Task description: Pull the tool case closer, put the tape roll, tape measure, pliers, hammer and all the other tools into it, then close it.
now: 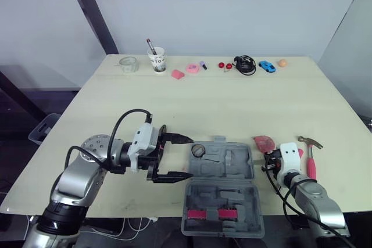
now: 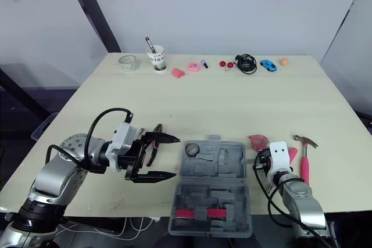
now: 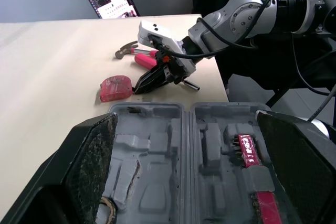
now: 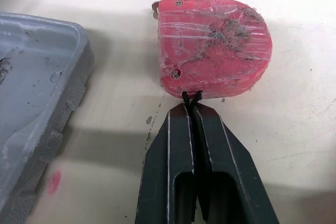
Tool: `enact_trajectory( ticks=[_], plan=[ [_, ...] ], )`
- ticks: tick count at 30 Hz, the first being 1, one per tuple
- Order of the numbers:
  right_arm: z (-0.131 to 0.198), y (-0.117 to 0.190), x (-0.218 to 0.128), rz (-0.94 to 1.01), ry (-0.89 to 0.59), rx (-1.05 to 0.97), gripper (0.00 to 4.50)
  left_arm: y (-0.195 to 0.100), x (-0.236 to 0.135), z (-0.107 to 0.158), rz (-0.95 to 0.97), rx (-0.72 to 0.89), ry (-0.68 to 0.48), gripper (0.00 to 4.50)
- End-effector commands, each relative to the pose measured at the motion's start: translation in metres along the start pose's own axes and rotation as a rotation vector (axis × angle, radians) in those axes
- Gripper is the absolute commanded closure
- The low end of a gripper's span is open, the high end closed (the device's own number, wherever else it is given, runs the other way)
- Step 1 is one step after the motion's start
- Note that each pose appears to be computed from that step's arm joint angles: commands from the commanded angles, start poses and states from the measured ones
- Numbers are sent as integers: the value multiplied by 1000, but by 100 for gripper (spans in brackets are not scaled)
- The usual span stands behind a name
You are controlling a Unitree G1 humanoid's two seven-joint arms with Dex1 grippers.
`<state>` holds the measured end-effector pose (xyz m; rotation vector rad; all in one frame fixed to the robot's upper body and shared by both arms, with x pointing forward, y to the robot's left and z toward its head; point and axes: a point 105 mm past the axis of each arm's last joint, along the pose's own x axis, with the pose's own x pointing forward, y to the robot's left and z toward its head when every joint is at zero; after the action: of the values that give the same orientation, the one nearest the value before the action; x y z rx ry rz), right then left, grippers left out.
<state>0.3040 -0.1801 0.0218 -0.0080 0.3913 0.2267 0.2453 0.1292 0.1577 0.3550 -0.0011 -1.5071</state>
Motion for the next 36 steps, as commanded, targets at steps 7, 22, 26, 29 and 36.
enact_trajectory(
  ticks=[7,22,26,29,36],
  plan=[
    [-2,7,-27,95,21,-30,440,0,1,14,-35,35,-44,0],
    [-31,21,-77,172,139,-17,440,-1,3,13,-86,24,-46,0],
    [-39,26,-89,195,164,7,440,-2,3,13,-103,23,-47,0],
    [-44,30,-97,230,187,21,440,-3,3,14,-123,24,-43,0],
    [-50,28,-100,231,203,30,440,-4,2,14,-146,25,-39,0]
  ],
)
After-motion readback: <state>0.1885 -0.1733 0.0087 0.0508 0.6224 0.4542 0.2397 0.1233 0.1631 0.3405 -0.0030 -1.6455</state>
